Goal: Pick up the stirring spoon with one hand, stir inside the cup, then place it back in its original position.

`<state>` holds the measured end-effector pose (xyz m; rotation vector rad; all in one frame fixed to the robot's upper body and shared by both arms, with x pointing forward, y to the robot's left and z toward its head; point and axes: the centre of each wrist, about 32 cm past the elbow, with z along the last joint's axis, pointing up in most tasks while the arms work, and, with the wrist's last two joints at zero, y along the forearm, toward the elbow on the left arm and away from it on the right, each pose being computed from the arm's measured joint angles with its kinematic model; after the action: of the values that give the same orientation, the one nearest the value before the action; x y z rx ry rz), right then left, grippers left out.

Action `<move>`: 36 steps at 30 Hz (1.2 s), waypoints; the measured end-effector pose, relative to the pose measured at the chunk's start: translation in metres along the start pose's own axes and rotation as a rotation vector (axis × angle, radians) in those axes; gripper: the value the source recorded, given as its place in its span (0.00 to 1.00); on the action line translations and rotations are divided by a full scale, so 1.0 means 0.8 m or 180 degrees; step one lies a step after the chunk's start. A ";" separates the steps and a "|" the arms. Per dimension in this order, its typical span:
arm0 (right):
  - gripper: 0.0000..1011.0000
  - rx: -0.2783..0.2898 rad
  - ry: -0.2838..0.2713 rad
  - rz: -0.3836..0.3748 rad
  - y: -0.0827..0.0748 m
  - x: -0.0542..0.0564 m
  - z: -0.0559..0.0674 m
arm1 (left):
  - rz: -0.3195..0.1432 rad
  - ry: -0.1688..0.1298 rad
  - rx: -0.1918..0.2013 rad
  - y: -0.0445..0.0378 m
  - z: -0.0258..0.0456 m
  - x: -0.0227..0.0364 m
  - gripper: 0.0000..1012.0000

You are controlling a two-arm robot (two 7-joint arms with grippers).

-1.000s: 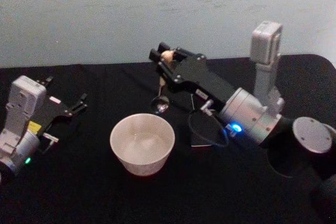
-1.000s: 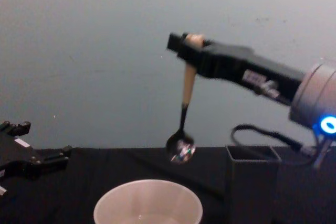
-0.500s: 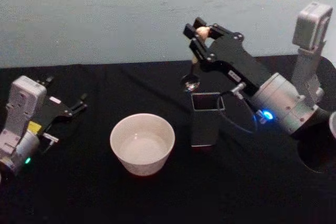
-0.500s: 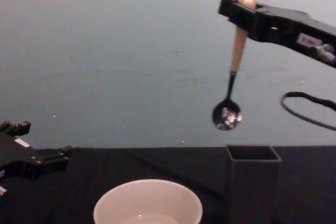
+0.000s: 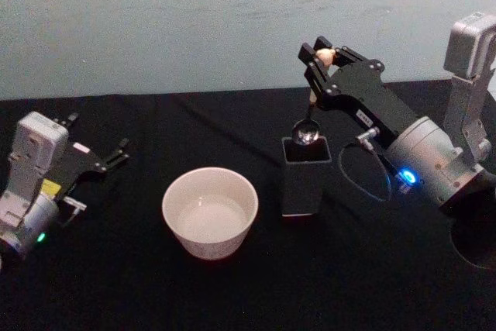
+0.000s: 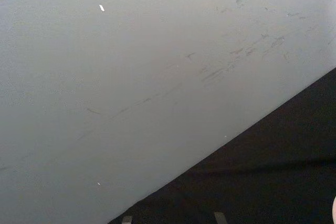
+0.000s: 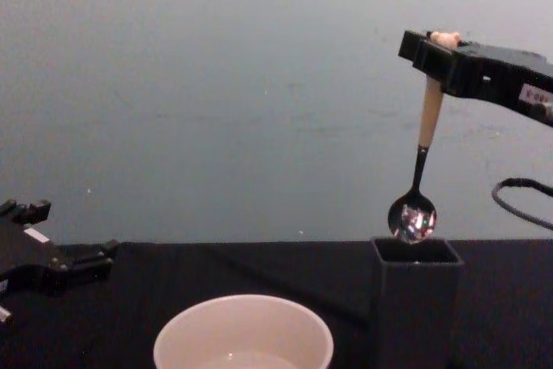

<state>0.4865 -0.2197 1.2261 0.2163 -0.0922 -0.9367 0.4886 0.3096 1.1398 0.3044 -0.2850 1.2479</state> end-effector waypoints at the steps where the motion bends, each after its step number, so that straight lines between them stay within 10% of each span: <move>1: 0.23 -0.0004 0.0006 -0.0007 0.000 0.000 -0.001 | 0.0000 0.0000 0.0000 0.000 0.0000 0.0001 0.99; 36: 0.23 -0.0642 0.0449 -0.0482 -0.003 -0.018 -0.054 | 0.0000 0.0000 0.0000 0.000 0.0000 0.0000 0.99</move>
<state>0.4836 -0.2026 1.1836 0.1028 0.1503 -1.0711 0.4886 0.3097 1.1398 0.3044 -0.2851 1.2480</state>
